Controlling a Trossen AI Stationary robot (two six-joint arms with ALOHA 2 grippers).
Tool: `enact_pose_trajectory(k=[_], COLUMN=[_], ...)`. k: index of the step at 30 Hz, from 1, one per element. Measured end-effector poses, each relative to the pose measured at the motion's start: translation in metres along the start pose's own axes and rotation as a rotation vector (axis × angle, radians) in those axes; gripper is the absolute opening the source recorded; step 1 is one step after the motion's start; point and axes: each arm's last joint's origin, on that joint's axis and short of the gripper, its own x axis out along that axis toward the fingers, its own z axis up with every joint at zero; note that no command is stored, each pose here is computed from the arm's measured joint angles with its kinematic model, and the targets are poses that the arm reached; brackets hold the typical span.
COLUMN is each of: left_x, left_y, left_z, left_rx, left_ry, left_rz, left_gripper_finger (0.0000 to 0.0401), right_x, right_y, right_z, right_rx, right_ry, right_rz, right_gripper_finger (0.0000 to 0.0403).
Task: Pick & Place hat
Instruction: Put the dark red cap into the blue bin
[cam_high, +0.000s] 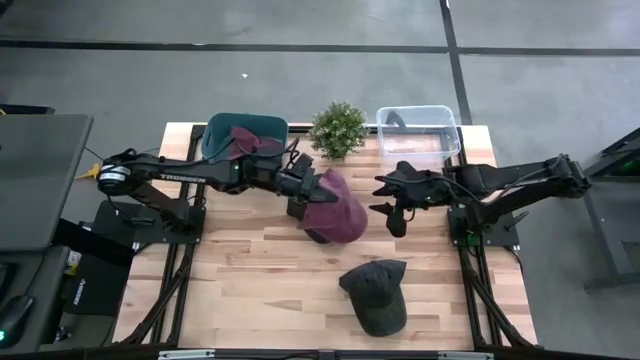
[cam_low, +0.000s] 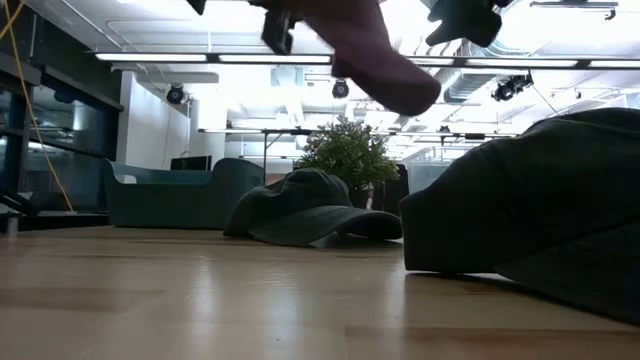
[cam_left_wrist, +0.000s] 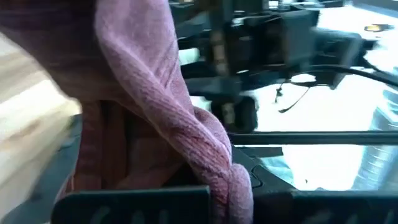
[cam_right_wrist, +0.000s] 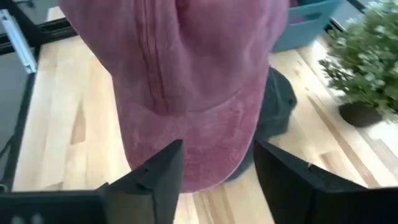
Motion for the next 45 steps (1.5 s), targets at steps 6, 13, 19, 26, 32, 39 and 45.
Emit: enact_pose_trajectory(k=[6, 13, 19, 26, 32, 39, 45], left_x=[-0.02, -0.061, -0.088, -0.111, -0.118, -0.119, -0.119], left_y=[-0.01, -0.029, -0.041, -0.049, -0.048, -0.049, -0.049], left_z=[0.001, 0.007, 0.007, -0.001, -0.004, -0.004, -0.004], left_rx=[0.026, 0.07, 0.099, 0.127, 0.122, 0.122, 0.121], left_ry=[-0.048, -0.159, -0.199, -0.214, -0.215, -0.217, -0.227], left_rz=[0.035, 0.064, 0.062, 0.078, 0.109, 0.104, 0.106], left_gripper_finger=[0.0, 0.0, 0.0, 0.0, 0.0, 0.0, 0.0], right_x=[-0.001, -0.002, -0.003, 0.02, 0.036, 0.028, 0.019], right_y=[-0.004, -0.007, -0.012, -0.017, -0.026, -0.043, -0.056], right_z=[-0.008, -0.013, -0.02, -0.053, -0.091, -0.126, -0.145], right_rx=[-0.02, -0.033, -0.027, 0.042, 0.151, 0.304, 0.248], right_ry=[0.071, 0.115, 0.158, 0.118, -0.072, -0.365, -0.53], right_rz=[-0.05, -0.094, -0.203, -0.138, -0.019, 0.102, 0.182], right_gripper_finger=[0.0097, 0.0009, 0.0002, 0.0001, 0.0001, 0.0, 0.0])
